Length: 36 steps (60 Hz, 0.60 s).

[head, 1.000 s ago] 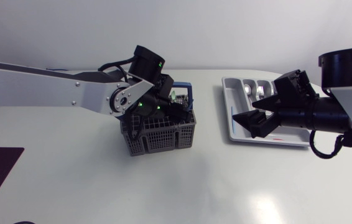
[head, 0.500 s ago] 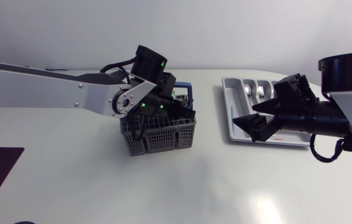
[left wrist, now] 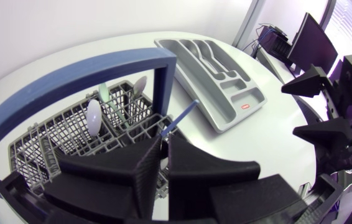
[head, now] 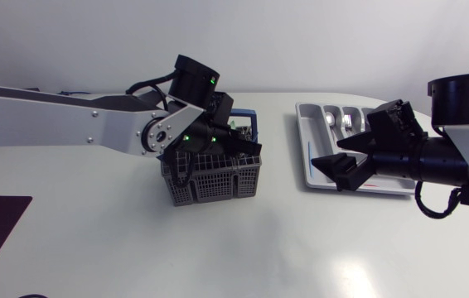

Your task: Unload the cutlery basket into the drawer organizer.

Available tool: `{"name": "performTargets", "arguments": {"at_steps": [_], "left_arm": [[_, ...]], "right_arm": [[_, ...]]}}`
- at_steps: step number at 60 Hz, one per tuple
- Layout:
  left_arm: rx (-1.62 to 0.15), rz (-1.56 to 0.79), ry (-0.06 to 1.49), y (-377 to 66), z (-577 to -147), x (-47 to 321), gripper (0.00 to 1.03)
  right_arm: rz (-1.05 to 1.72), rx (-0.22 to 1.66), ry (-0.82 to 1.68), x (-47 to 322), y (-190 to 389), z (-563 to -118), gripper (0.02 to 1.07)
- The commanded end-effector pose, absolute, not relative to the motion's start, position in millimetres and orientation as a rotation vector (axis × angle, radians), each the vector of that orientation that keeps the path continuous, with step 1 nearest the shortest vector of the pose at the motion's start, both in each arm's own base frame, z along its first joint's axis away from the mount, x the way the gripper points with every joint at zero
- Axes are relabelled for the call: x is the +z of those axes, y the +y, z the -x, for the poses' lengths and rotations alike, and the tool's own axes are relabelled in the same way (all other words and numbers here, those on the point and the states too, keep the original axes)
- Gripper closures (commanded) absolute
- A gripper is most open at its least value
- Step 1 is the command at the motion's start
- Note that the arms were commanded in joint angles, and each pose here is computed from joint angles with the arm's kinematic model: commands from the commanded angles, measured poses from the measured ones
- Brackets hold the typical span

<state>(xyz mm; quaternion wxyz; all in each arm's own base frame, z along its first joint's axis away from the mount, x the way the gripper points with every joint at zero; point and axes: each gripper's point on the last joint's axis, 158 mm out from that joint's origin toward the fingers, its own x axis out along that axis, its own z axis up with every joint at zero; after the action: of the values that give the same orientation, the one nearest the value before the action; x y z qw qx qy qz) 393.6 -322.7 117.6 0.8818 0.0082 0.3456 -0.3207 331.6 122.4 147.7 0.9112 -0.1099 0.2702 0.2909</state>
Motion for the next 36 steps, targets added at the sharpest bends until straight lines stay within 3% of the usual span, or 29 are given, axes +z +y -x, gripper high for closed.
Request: {"name": "performTargets", "arguments": {"at_steps": [1, 36], "left_arm": [[-0.677, -0.024, 0.694, -317, -384, 134, 0.85], [-0.776, -0.008, 0.559, -297, -345, 209, 0.84]], "right_arm": [[0.250, 0.628, 0.549, 142, 127, -324, 0.09], [0.330, 0.723, 0.362, 162, 149, -302, 0.09]]}}
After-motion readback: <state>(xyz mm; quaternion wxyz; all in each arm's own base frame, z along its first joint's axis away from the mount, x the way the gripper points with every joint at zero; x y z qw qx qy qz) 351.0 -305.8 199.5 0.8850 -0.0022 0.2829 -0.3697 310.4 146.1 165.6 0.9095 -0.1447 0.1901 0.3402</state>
